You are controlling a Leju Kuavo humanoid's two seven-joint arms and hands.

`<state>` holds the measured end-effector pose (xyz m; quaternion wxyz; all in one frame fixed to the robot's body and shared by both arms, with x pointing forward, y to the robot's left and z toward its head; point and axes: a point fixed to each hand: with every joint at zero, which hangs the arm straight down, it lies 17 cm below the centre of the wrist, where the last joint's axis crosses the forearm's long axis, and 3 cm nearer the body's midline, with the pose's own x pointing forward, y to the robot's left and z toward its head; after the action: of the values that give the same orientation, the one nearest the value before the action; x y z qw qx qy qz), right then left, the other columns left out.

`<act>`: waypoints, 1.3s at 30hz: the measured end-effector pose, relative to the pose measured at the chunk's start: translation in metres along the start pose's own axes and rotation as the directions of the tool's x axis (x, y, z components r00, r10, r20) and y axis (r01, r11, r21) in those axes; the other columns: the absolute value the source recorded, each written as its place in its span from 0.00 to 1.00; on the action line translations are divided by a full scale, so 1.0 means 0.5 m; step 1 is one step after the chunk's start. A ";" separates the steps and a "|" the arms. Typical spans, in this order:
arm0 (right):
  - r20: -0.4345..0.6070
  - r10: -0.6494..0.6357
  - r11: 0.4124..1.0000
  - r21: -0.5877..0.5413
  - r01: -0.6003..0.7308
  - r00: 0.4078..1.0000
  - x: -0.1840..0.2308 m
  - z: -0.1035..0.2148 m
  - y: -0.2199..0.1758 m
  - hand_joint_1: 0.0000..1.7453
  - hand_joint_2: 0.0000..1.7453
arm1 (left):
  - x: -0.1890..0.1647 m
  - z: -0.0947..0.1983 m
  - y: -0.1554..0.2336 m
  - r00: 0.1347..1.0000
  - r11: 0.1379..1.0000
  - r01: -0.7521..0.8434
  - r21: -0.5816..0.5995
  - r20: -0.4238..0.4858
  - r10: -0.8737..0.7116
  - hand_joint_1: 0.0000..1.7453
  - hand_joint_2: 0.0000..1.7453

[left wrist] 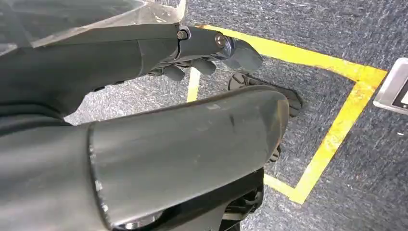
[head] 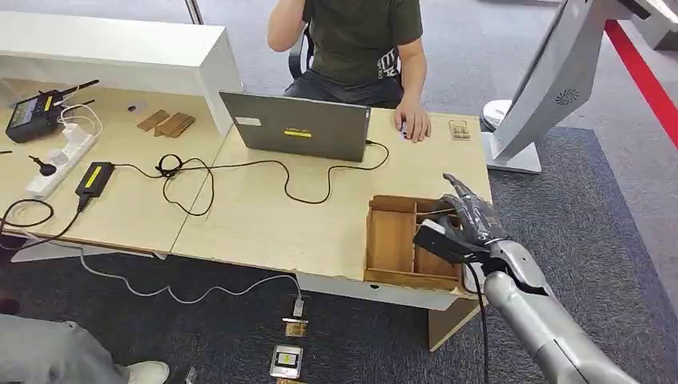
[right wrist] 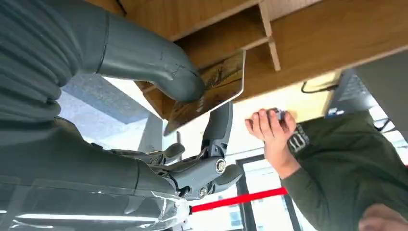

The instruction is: Pass the card to the sensor for recognition and then transmit it.

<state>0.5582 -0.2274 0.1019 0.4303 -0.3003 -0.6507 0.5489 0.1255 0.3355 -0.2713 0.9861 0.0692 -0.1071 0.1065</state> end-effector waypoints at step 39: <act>0.171 0.085 0.942 -0.334 -0.024 0.982 0.109 -0.106 -0.270 1.00 1.00 | 0.012 0.001 0.006 0.996 0.996 0.080 -0.036 0.048 -0.078 0.00 0.00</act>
<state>0.5921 -0.1855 0.2472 0.2969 -0.3345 -0.7616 0.4689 0.1306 0.3394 -0.2689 0.9879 0.0571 -0.1294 0.0637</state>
